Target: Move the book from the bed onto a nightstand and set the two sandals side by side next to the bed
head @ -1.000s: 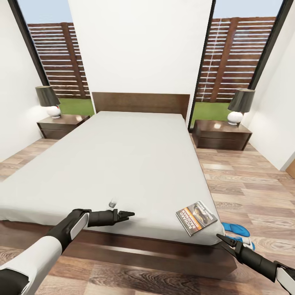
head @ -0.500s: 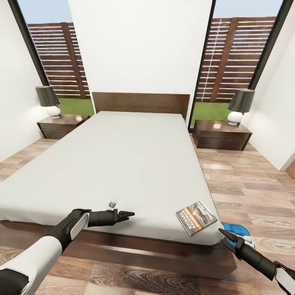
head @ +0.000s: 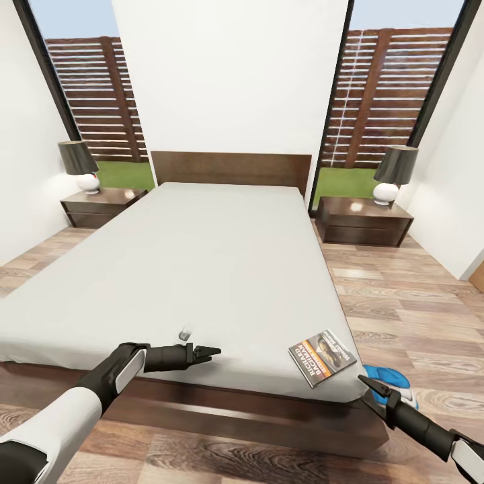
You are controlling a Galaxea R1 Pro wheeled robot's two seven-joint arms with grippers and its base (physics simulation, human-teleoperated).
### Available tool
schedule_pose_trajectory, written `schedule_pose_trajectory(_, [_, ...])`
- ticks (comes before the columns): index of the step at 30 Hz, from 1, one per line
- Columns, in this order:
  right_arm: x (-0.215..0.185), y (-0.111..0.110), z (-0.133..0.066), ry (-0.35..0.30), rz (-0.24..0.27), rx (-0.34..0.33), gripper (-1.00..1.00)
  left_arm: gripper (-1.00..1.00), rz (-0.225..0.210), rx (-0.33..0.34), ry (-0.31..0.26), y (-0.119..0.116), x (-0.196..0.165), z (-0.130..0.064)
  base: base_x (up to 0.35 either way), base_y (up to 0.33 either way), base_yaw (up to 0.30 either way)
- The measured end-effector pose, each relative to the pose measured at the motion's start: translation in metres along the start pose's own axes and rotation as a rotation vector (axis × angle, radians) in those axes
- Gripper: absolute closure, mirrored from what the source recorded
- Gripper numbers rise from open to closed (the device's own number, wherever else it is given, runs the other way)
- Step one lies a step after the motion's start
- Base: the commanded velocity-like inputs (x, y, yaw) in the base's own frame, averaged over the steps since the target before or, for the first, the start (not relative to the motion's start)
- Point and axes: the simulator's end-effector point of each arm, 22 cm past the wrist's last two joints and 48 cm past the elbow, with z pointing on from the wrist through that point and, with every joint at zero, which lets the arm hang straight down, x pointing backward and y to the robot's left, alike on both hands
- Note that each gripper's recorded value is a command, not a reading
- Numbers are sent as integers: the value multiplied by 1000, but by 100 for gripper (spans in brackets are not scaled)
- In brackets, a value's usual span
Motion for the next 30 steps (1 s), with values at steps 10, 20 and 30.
schedule_pose_trajectory(10, [2,1,1,7,13,-2,-100,-100,0,0,0,0,0,0,0,0,0])
schedule_pose_trajectory(20, [2,1,1,8,13,-3,-100,-100,0,-1,0,0,0,0,40,141,0])
schedule_pose_trajectory(30, [2,1,1,8,12,-4,-100,-100,0,-2,0,0,0,0,35,84,0])
